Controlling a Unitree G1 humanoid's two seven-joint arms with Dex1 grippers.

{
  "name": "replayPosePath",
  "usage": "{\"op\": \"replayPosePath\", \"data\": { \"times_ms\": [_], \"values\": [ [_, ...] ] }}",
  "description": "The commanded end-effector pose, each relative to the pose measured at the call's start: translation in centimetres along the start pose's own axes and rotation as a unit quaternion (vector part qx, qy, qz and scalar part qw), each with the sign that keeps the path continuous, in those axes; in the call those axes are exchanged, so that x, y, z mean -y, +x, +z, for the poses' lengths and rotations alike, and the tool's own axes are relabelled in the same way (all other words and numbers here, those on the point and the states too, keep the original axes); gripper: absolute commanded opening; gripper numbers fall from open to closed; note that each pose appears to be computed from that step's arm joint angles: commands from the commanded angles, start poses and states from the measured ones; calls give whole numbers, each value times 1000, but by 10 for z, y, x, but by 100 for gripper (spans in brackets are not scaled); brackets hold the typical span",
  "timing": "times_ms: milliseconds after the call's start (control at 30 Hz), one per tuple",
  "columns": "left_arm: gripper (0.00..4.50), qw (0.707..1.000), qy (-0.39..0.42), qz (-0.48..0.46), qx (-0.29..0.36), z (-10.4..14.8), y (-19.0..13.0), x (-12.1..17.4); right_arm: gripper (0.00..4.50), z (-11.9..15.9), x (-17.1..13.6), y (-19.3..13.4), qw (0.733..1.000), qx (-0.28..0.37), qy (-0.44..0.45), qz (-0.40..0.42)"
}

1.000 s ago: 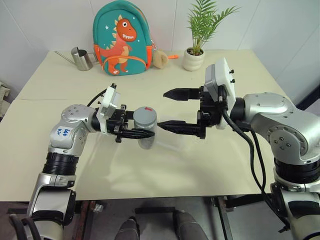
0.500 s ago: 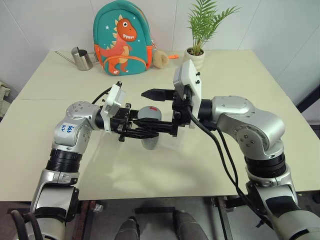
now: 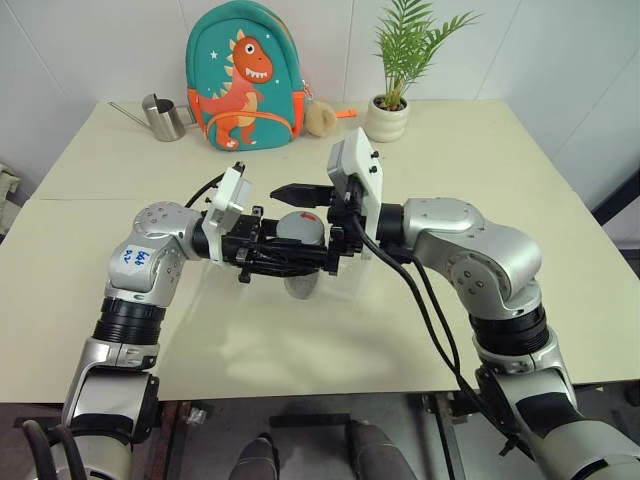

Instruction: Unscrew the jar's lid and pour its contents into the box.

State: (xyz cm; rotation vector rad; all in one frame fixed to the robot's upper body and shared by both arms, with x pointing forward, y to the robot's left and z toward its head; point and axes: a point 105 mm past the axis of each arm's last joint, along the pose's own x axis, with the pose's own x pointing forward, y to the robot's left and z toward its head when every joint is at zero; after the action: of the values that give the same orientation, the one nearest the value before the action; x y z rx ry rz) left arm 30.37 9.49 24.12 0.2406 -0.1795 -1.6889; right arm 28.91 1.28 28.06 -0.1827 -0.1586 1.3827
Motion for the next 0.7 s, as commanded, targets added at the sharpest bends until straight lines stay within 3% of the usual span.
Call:
{"op": "replayPosePath", "data": {
  "times_ms": [33, 700],
  "values": [
    [204, 999, 34, -8, 8, 14, 2, 3, 448, 15, 1, -3, 999, 22, -28, -7],
    [204, 999, 35, -2, 7, 12, 2, 2, 448, 14, 9, -40, 998, -12, -42, -50]
  ]
}}
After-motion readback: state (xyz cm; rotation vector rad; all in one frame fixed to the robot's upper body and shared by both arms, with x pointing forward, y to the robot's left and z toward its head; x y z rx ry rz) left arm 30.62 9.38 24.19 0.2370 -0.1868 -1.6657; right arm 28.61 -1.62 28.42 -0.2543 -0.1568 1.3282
